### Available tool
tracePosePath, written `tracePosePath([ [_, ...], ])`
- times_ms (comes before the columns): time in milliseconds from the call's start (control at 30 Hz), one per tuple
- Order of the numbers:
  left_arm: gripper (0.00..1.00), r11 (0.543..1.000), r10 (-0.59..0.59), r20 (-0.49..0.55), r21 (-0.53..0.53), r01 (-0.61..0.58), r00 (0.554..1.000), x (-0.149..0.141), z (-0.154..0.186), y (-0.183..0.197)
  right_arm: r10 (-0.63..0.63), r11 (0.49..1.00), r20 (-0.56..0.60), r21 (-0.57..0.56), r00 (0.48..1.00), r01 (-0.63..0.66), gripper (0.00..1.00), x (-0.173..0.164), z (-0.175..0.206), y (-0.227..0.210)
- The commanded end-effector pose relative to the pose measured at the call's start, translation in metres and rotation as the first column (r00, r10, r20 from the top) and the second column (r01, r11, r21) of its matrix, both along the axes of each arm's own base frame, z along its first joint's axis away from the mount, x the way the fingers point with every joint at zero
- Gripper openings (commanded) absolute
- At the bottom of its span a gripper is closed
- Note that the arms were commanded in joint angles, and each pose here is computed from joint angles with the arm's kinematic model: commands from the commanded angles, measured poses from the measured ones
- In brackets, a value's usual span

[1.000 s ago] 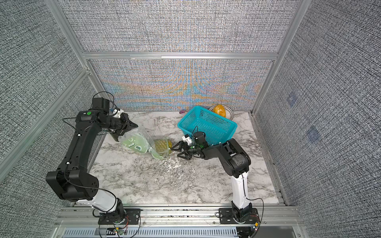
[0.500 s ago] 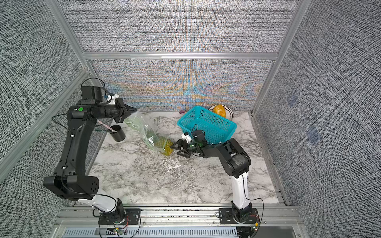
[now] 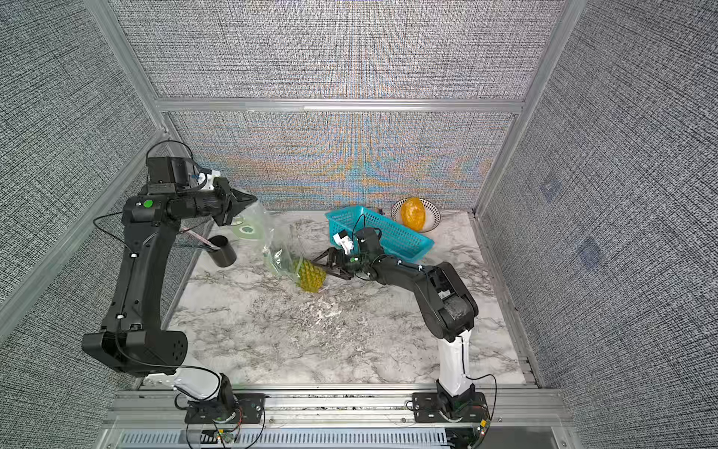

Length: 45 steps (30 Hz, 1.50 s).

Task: Open the zip-top bag and take out the pineapple
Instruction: Adjust the zipper food storage bag at the center of the board.

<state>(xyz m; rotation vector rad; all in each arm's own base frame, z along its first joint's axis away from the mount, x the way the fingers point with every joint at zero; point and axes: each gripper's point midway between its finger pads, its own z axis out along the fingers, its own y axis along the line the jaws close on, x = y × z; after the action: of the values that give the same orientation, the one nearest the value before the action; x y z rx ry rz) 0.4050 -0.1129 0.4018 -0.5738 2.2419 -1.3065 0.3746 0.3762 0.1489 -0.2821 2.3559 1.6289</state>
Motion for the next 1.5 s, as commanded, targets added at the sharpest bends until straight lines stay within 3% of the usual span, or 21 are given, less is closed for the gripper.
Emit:
tracePosePath([
  [0, 0.00, 0.999, 0.006, 0.027, 0.035, -0.007, 1.000, 0.008, -0.002, 0.006, 0.031, 0.990, 0.072, -0.138, 0.997, -0.021, 0.98, 0.000, -0.015, 0.000],
  [267, 0.00, 0.995, 0.028, -0.017, 0.100, -0.026, 0.999, 0.018, -0.039, 0.021, 0.100, 0.929, 0.189, -0.369, 0.977, -0.024, 0.98, 0.027, -0.037, 0.001],
  [500, 0.00, 0.994, 0.020, -0.060, 0.112, -0.013, 0.998, 0.015, -0.065, 0.023, 0.077, 0.939, 0.152, -0.344, 0.985, -0.021, 0.98, 0.015, -0.047, 0.002],
  [767, 0.00, 0.992, 0.029, -0.067, 0.122, -0.021, 0.997, 0.014, -0.070, 0.030, 0.052, 0.923, 0.126, -0.385, 0.991, 0.000, 0.98, 0.002, -0.061, -0.025],
  [900, 0.00, 0.982, 0.080, -0.052, 0.176, -0.069, 0.995, 0.011, -0.063, 0.048, 0.070, 0.919, 0.144, -0.395, 0.987, -0.008, 0.98, -0.004, -0.052, -0.031],
  [1067, 0.00, 0.957, 0.158, -0.050, 0.253, -0.140, 0.986, 0.006, -0.061, 0.078, 0.161, 0.893, 0.219, -0.448, 0.962, -0.048, 0.98, -0.005, -0.032, -0.007],
  [1233, 0.00, 0.937, 0.243, -0.081, 0.279, -0.212, 0.967, 0.000, -0.068, 0.101, 0.236, 0.836, 0.279, -0.547, 0.931, -0.048, 0.98, 0.012, -0.036, 0.019],
  [1467, 0.00, 0.918, 0.316, -0.075, 0.275, -0.285, 0.946, -0.005, -0.067, 0.124, 0.255, 0.805, 0.374, -0.594, 0.892, 0.019, 0.98, 0.048, -0.041, 0.036],
])
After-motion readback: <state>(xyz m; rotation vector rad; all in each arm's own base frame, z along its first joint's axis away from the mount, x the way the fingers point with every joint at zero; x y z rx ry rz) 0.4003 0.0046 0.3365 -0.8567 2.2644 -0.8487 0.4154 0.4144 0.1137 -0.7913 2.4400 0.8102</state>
